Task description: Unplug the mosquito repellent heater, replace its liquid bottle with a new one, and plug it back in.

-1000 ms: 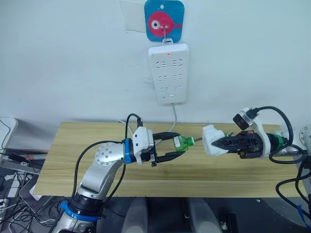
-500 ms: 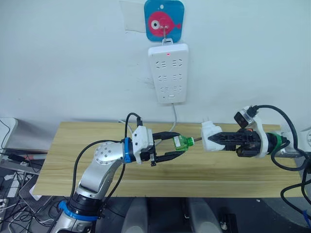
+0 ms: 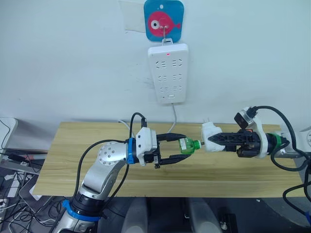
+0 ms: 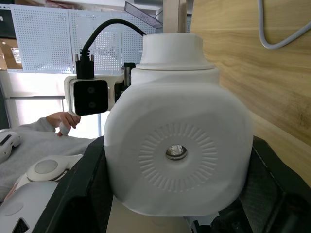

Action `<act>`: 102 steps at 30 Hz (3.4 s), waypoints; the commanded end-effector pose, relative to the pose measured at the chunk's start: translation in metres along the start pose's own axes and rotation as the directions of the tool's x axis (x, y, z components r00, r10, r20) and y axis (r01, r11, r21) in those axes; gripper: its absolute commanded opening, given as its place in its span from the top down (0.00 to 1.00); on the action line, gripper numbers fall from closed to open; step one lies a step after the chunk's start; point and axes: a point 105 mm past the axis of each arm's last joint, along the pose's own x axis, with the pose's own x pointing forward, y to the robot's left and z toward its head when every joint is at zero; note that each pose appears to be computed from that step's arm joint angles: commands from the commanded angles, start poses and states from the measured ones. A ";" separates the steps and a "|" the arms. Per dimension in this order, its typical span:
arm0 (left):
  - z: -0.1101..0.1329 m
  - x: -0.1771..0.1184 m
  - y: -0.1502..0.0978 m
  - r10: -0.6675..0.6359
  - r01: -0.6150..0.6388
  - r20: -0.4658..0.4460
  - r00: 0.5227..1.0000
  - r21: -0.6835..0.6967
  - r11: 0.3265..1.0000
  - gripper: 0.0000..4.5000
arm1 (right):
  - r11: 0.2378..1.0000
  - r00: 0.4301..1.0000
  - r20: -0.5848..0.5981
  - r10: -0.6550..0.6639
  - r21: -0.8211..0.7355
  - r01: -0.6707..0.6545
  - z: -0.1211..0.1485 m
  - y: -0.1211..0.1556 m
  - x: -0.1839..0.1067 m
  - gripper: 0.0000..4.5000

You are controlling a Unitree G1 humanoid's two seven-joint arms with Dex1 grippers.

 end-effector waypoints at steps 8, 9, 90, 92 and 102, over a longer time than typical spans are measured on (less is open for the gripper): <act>0.015 0.006 -0.004 -0.040 0.037 0.061 0.997 0.039 0.999 0.50 | 0.996 0.993 -0.073 0.090 -0.014 -0.091 -0.012 0.019 0.001 0.34; 0.016 0.006 -0.004 -0.043 0.041 0.067 0.997 0.043 0.998 0.50 | 0.996 0.994 -0.071 0.087 -0.014 -0.089 -0.012 0.018 0.001 0.34; 0.031 0.015 0.005 -0.038 0.018 0.161 0.986 0.125 0.992 0.50 | 0.987 0.985 -0.054 0.162 0.016 -0.161 0.009 0.039 -0.020 0.34; 0.031 0.015 0.005 -0.039 0.019 0.162 0.986 0.127 0.992 0.50 | 0.987 0.985 -0.054 0.162 0.015 -0.161 0.009 0.039 -0.020 0.34; 0.039 0.024 0.007 -0.038 0.008 0.199 0.979 0.150 0.989 0.50 | 0.989 0.986 -0.074 0.150 0.000 -0.151 0.004 0.037 -0.015 0.34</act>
